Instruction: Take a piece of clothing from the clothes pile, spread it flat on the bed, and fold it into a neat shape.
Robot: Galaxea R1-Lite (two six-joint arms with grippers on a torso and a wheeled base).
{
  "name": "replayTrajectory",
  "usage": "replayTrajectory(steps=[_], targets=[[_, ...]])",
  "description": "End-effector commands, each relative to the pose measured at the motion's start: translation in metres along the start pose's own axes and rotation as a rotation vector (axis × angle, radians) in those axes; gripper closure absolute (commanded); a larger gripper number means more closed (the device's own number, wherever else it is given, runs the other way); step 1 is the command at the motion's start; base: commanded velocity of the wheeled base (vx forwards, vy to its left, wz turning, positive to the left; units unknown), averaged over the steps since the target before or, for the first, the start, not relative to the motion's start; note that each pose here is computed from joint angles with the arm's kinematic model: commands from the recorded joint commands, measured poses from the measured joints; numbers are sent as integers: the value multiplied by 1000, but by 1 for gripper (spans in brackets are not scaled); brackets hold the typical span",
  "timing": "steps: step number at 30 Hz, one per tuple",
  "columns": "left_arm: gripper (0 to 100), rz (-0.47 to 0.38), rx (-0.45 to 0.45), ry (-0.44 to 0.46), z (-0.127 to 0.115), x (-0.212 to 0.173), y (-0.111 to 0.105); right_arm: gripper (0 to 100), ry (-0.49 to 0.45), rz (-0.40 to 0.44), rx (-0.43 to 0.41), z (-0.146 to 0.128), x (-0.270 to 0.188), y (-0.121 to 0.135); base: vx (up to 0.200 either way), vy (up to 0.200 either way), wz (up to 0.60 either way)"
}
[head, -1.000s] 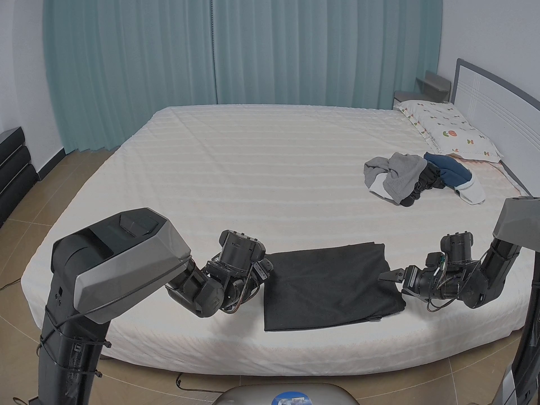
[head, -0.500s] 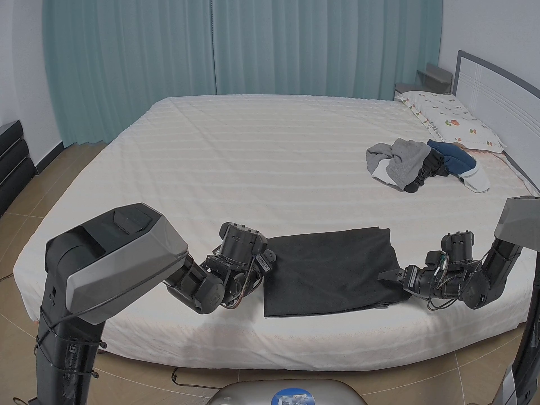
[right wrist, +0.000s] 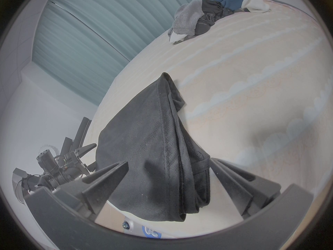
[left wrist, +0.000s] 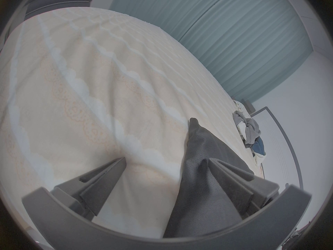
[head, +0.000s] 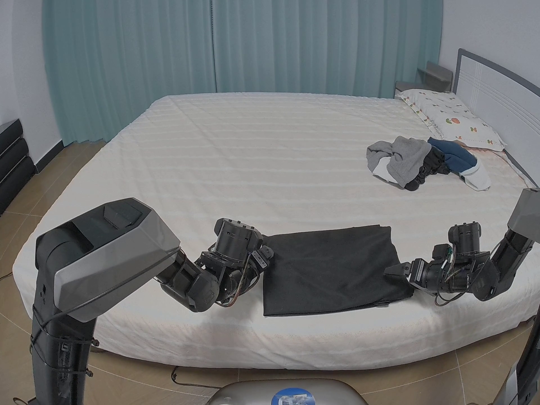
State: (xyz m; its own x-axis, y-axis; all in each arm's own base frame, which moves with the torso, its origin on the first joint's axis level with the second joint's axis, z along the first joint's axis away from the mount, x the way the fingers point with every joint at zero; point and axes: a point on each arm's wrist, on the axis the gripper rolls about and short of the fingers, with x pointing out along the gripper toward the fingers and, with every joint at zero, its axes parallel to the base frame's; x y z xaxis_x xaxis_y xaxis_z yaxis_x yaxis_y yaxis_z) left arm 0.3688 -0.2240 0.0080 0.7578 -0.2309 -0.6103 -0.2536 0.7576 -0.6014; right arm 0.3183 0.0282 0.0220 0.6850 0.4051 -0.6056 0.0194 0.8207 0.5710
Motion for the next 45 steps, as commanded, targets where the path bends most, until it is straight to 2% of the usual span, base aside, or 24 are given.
replayTrajectory(steps=[1,2,6,14,25,26,32,36,41,45], targets=[[0,-6,0,-5,3,-6,-3,0,-11,6,-10,1,-5,3,0,0,0],[0,-6,0,-5,3,-7,-3,100,-13,5,-12,2,-5,3,0,0,0],[0,-9,-1,-8,5,-11,-5,100,-2,-5,-15,0,-5,1,0,0,0],[0,-24,-4,-25,13,-20,-9,100,60,-58,-76,1,-19,-4,0,0,0],[0,-28,1,-6,9,-18,-8,100,69,-52,-79,0,-14,-6,0,0,0],[0,-38,2,9,8,-18,-8,0,66,-46,-80,1,-15,-5,0,0,0],[0,-96,2,84,7,-18,-11,0,20,-28,-73,11,-18,-2,0,0,0],[0,-129,14,124,1,-17,-16,0,-21,-23,-15,21,-19,-2,0,0,0],[0,-125,82,136,-13,-5,-17,0,-55,-16,38,29,-17,-5,0,0,0],[0,-118,87,135,-16,-8,-17,0,-66,-19,50,31,-16,-9,0,0,0]])
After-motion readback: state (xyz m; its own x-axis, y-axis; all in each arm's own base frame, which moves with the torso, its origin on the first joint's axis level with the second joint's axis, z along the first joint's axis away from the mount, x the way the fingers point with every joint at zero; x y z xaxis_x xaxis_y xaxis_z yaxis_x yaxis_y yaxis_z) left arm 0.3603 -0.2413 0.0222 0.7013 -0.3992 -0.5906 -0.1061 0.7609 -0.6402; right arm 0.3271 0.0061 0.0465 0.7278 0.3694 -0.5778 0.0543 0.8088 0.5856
